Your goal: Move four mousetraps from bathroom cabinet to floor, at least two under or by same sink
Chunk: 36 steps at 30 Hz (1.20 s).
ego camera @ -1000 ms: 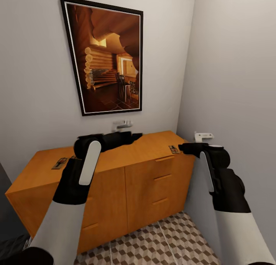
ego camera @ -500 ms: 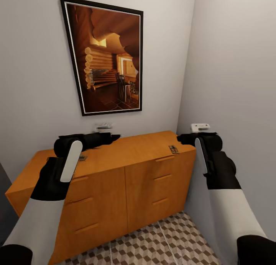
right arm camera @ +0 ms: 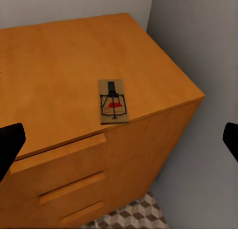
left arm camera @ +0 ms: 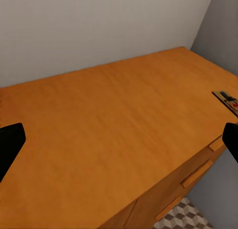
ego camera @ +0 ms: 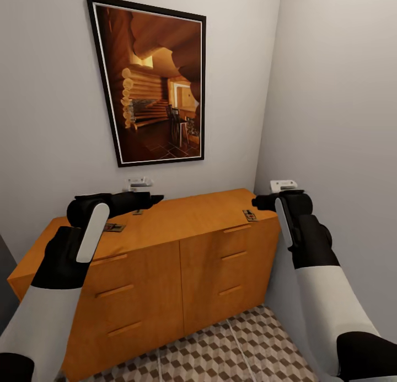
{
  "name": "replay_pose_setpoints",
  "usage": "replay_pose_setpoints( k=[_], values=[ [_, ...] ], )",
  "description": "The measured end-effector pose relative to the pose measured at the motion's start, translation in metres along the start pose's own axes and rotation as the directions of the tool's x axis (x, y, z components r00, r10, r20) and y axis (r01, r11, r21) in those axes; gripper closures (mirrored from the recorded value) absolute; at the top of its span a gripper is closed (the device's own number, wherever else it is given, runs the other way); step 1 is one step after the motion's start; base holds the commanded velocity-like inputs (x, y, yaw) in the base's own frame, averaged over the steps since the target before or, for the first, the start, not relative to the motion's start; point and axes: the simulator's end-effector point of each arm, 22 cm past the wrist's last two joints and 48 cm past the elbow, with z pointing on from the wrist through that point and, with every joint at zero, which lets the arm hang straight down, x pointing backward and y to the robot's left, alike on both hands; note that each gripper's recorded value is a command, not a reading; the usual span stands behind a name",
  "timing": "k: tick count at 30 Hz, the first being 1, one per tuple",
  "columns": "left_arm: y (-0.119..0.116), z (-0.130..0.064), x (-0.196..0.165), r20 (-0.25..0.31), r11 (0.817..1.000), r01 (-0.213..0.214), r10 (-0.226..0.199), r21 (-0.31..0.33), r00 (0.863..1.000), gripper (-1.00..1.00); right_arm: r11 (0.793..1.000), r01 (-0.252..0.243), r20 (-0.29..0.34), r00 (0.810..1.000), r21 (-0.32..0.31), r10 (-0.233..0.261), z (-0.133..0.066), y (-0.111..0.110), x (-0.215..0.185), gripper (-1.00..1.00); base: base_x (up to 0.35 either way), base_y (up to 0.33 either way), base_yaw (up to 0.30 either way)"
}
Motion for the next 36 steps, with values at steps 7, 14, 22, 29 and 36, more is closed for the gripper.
replay_pose_setpoints(
  k=[7, 14, 22, 29, 36],
  values=[
    [0.002, 0.0, 0.001, -0.003, 1.0, -0.001, 0.001, -0.002, 1.0, -1.0, 1.0, 0.002, -0.041, 0.999, -0.008, -0.003, 0.009, 0.001, 0.014, -1.0, 0.001, 0.0, 0.0],
    [0.002, 0.0, 0.001, -0.003, 1.0, -0.001, 0.001, -0.003, 1.0, -1.0, 1.0, 0.008, -0.092, 0.996, -0.007, -0.008, 0.019, 0.001, 0.033, -1.0, 0.113, 0.0, 0.0],
    [0.0, 0.001, 0.003, -0.006, 1.0, 0.001, -0.001, 0.001, 1.0, -1.0, 1.0, 0.012, -0.11, 0.994, -0.007, -0.013, 0.023, 0.002, 0.04, -1.0, 0.151, 0.0, 0.0],
    [0.0, 0.001, 0.003, -0.008, 1.0, 0.001, -0.001, 0.0, 1.0, -1.0, 1.0, 0.015, -0.116, 0.993, -0.005, -0.015, 0.024, 0.003, 0.042, -1.0, 0.037, 0.0, 0.0],
    [-0.001, 0.002, 0.005, -0.012, 1.0, 0.005, -0.005, 0.003, 1.0, -1.0, 1.0, 0.012, -0.119, 0.993, -0.006, -0.013, 0.024, 0.002, 0.043, -1.0, 0.008, 0.0, 0.0]
  ],
)
